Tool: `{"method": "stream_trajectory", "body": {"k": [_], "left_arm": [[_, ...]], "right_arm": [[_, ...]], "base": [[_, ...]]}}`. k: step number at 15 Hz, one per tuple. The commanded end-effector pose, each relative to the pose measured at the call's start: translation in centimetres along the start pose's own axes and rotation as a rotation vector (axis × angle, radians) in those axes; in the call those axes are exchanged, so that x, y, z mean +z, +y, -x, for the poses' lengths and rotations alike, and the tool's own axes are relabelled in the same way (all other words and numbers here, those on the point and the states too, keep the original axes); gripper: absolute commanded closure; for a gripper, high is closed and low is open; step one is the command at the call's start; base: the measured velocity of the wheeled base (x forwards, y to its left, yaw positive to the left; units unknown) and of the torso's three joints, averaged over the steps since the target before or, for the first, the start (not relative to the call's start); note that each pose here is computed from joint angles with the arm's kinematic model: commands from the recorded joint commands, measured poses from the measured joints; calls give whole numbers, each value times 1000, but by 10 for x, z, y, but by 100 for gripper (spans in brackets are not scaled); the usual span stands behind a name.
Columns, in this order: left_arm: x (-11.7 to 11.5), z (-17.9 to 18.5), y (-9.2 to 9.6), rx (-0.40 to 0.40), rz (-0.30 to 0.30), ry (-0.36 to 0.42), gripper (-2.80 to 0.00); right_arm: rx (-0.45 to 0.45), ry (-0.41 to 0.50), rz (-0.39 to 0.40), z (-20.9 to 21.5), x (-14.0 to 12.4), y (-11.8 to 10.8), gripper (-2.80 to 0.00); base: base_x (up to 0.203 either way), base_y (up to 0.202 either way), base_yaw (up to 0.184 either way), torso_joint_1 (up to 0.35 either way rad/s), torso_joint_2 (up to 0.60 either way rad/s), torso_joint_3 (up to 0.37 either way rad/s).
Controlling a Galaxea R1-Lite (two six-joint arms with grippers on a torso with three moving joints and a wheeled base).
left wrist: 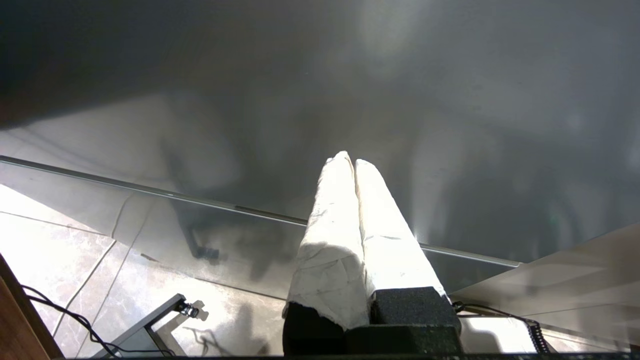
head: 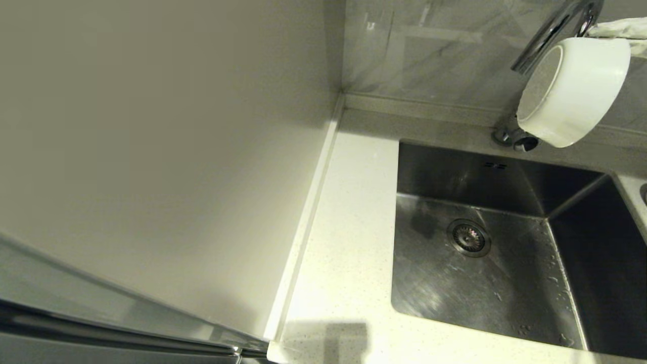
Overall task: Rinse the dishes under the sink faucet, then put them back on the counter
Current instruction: Put a bowl back to the table from the sink
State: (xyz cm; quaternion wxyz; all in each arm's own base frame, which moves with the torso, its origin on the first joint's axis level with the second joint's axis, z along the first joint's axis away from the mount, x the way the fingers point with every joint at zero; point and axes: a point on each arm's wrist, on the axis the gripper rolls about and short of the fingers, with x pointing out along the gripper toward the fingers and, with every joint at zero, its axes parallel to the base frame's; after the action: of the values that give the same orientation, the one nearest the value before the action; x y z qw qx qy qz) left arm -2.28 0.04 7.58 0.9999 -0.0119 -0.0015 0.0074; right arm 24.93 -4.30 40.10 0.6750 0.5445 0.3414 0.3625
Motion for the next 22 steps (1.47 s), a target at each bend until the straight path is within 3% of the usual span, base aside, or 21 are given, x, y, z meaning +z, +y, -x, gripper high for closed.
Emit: {"method": "stream_trajectory", "body": {"k": [1,2,4,7,9,11,12,13,14,15,17,19,22], "left_arm": [[0,0,0,-1,0,-3,0],[0,0,0,0,0,-4,0],[0,0,0,0,0,-4,0],[0,0,0,0,0,-3,0],[0,0,0,1,1,-4,0],[0,0,0,-1,1,-3,0],[0,0,0,-1,0,-3,0],[0,0,0,0,1,-3,0],[0,0,0,1,1,-4,0],[0,0,0,0,-1,-3,0],[0,0,0,0,0,-4,0],[0,0,0,0,0,-3,0],[0,0,0,0,1,-3,0]], "right_arm": [[-29,-5,-119,2,9,-30,0],[-51,-5,-191,2,10,-53,0],[-64,-20,-216,8,5,-65,0],[-55,-93,-55,20,-4,-29,0],[-89,-215,-40,45,-7,-32,0],[-161,-317,47,61,-11,-37,0],[-264,-394,126,63,-12,-41,0],[-427,-465,241,63,-13,-48,0],[-674,-521,365,64,-15,-59,0],[-902,-533,451,66,-20,-67,0],[-1184,-514,589,76,-43,-66,0],[-1424,-444,650,89,-61,-76,0],[-1565,-409,604,103,-93,-89,0]], "base": [[0,0,0,0,0,0],[0,0,0,0,0,0],[0,0,0,0,0,0],[0,0,0,0,0,0],[0,0,0,0,0,0],[0,0,0,0,0,0],[0,0,0,0,0,0],[0,0,0,0,0,0],[0,0,0,0,0,0],[0,0,0,0,0,0],[0,0,0,0,0,0],[0,0,0,0,0,0],[0,0,0,0,0,0]]}}
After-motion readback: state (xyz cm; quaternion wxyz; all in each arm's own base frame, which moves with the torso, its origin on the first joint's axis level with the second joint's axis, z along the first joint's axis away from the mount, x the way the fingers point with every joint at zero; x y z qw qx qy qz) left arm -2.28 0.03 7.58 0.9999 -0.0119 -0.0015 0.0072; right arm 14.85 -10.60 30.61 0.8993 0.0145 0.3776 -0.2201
